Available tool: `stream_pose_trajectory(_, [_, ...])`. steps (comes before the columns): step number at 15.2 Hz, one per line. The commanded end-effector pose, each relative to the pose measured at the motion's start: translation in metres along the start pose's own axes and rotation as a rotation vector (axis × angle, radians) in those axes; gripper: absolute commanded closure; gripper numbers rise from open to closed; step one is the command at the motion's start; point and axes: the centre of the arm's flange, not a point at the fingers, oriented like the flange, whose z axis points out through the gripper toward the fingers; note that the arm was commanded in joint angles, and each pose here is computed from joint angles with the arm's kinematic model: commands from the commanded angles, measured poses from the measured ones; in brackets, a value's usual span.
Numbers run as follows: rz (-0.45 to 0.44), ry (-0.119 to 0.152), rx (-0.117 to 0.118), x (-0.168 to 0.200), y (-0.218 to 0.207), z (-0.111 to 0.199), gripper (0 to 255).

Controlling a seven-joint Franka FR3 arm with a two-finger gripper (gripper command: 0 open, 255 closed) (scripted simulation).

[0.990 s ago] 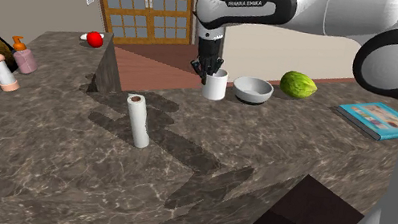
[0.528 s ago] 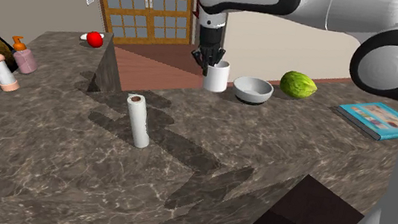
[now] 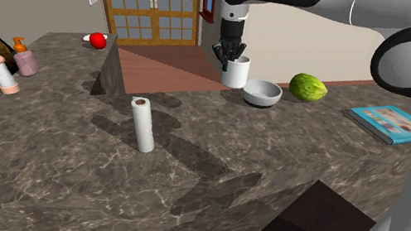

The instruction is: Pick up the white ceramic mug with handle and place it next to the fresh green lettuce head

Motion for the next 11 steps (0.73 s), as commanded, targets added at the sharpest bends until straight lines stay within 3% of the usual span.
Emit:
stream_pose_trajectory(1, [-0.001, 0.0, 0.0, -0.004, 0.026, 0.003, 255])
stream_pose_trajectory(11, [-0.001, 0.0, 0.0, -0.021, 0.157, 0.003, 255])
